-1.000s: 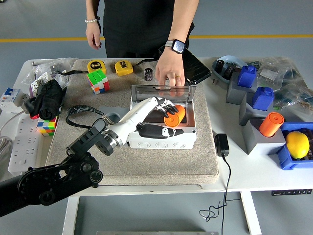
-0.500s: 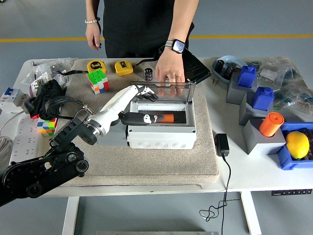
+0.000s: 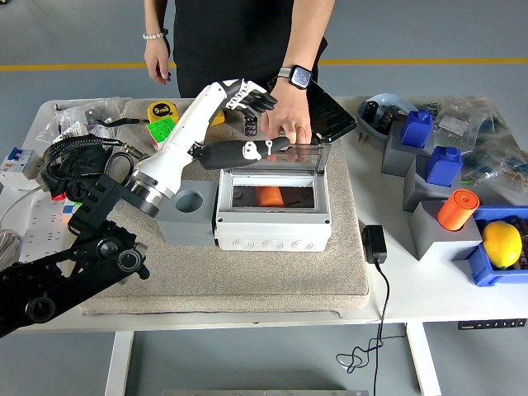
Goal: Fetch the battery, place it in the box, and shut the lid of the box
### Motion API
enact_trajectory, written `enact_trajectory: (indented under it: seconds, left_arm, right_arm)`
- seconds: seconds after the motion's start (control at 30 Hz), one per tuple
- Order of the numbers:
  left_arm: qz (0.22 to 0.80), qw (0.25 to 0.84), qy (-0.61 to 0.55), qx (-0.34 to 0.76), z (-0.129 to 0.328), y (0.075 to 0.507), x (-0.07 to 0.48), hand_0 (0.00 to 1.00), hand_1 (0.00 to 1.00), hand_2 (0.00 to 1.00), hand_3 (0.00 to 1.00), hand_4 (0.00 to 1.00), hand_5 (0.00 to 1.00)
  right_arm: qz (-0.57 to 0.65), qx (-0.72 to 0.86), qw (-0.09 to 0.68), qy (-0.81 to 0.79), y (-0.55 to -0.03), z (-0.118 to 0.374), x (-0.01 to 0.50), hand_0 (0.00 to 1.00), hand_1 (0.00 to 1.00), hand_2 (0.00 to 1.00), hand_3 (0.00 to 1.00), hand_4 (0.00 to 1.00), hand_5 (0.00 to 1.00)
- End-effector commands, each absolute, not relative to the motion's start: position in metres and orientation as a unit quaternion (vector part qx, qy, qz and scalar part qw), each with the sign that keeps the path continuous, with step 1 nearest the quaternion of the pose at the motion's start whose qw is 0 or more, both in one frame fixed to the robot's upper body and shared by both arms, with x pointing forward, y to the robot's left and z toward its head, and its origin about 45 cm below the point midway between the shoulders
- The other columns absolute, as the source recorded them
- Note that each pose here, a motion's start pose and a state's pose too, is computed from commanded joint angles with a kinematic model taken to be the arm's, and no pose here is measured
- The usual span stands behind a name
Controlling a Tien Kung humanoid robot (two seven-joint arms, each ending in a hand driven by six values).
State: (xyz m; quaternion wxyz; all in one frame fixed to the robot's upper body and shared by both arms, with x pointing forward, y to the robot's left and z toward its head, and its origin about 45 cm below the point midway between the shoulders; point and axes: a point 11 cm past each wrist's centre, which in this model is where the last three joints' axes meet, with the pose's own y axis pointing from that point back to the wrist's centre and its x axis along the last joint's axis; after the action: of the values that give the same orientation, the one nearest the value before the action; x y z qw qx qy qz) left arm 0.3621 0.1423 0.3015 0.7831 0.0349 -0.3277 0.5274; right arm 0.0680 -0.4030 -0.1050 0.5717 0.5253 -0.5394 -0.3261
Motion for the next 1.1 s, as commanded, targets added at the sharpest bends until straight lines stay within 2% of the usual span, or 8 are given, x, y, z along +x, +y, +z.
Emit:
enact_trajectory:
  seconds: [0.17,0.2,0.57,0.6,0.77,0.8,0.97,1.1]
  left_arm:
    - [0.519,0.782,-0.333,0.088,0.294,0.135,0.378,0.613,0.633,0.576,0.579,0.956,0.407]
    - [0.517,0.782,-0.334,0.1,0.291,0.133,0.381,0.707,0.71,0.65,0.631,0.953,0.411]
    - [0.485,0.778,-0.342,0.208,0.269,0.123,0.4,0.718,0.729,0.691,0.658,0.956,0.444]
    - [0.483,0.778,-0.342,0.211,0.268,0.124,0.399,0.44,0.628,0.626,0.622,0.954,0.444]
    - [0.469,0.78,-0.338,0.239,0.259,0.125,0.394,0.44,0.628,0.626,0.622,0.954,0.444]
    - [0.467,0.78,-0.336,0.244,0.258,0.126,0.393,0.316,0.563,0.611,0.607,0.954,0.453]
    - [0.45,0.781,-0.332,0.277,0.249,0.128,0.388,0.316,0.563,0.611,0.607,0.954,0.453]
    - [0.444,0.787,-0.33,0.273,0.251,0.128,0.381,0.281,0.511,0.599,0.597,0.95,0.455]
  right_arm:
    - [-0.326,0.526,0.571,-0.539,-0.402,-0.105,0.068,0.593,0.605,0.583,0.572,0.929,0.444]
    - [-0.326,0.526,0.572,-0.538,-0.402,-0.105,0.068,0.593,0.606,0.582,0.572,0.929,0.444]
    - [-0.325,0.529,0.571,-0.537,-0.401,-0.105,0.069,0.593,0.605,0.582,0.572,0.929,0.444]
    - [-0.325,0.529,0.571,-0.537,-0.401,-0.105,0.069,0.595,0.607,0.583,0.572,0.929,0.443]
    - [-0.326,0.528,0.572,-0.537,-0.401,-0.105,0.068,0.595,0.607,0.583,0.572,0.929,0.443]
    - [-0.327,0.528,0.571,-0.537,-0.401,-0.105,0.068,0.593,0.607,0.582,0.572,0.929,0.444]
    - [-0.326,0.528,0.571,-0.537,-0.401,-0.105,0.068,0.593,0.607,0.582,0.572,0.929,0.444]
    - [-0.325,0.53,0.57,-0.537,-0.4,-0.105,0.069,0.593,0.606,0.582,0.572,0.929,0.443]
